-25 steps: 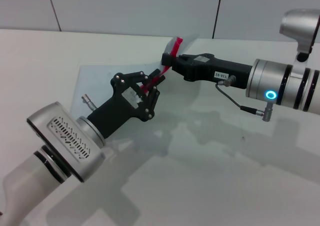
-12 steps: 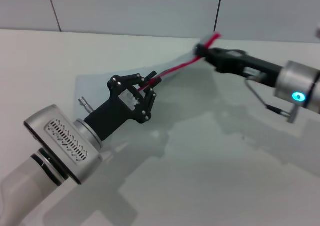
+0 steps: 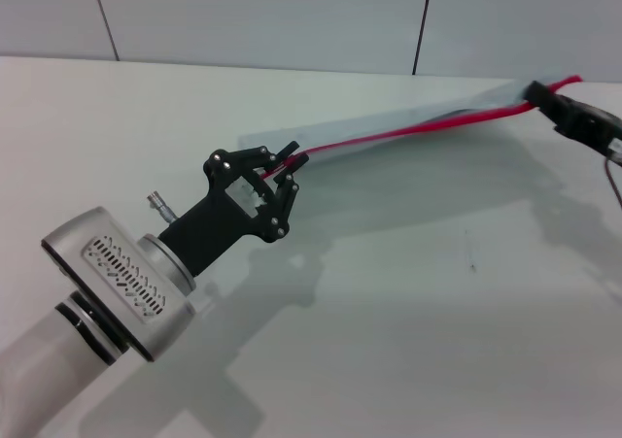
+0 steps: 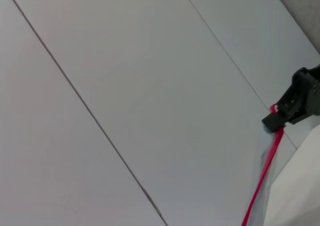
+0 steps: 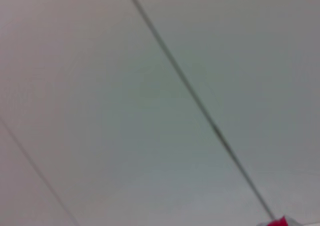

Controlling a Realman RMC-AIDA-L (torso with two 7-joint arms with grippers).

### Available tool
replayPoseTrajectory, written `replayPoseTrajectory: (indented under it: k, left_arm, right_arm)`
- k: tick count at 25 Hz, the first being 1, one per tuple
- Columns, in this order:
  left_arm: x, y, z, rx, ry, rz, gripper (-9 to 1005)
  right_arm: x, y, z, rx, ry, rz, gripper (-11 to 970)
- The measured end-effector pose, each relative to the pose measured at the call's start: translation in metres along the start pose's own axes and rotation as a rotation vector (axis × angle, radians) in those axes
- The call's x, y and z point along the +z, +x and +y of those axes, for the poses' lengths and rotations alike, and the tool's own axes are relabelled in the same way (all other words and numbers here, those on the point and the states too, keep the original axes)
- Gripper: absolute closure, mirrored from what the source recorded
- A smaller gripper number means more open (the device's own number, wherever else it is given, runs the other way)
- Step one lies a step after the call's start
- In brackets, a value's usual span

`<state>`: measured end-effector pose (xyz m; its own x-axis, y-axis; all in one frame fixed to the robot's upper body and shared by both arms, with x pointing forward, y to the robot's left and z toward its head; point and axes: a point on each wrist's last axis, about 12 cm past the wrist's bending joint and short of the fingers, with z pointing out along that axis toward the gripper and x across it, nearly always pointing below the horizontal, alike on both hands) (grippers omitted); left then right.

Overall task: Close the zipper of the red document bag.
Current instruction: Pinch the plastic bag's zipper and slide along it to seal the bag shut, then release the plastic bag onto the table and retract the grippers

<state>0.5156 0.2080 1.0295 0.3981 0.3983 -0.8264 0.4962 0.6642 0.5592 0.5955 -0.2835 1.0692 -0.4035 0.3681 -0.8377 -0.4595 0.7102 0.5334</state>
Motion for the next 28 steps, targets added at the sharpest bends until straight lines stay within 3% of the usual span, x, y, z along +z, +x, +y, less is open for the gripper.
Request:
replayPoseTrajectory:
  k: [14,19,24,28]
  left_arm:
    - [-0.001,0.002,0.004,0.010,-0.004,0.005,927]
    - [-0.001,0.002,0.004,0.004,-0.005,0.005,814]
    - [-0.001,0.002,0.007,-0.003,-0.023,0.008,584]
    - [-0.002,0.004,0.012,-0.017,-0.068,0.020,578]
  right_arm:
    - [-0.045,0.001,-0.031,0.069,0.174,-0.128,925]
    - [-0.048,-0.002,-0.034,0.045,0.196,-0.143,870]
    - [-0.065,0.001,-0.038,-0.004,0.249,-0.257,795]
    - [-0.074,0.009,-0.030,-0.081,0.246,-0.363,711]
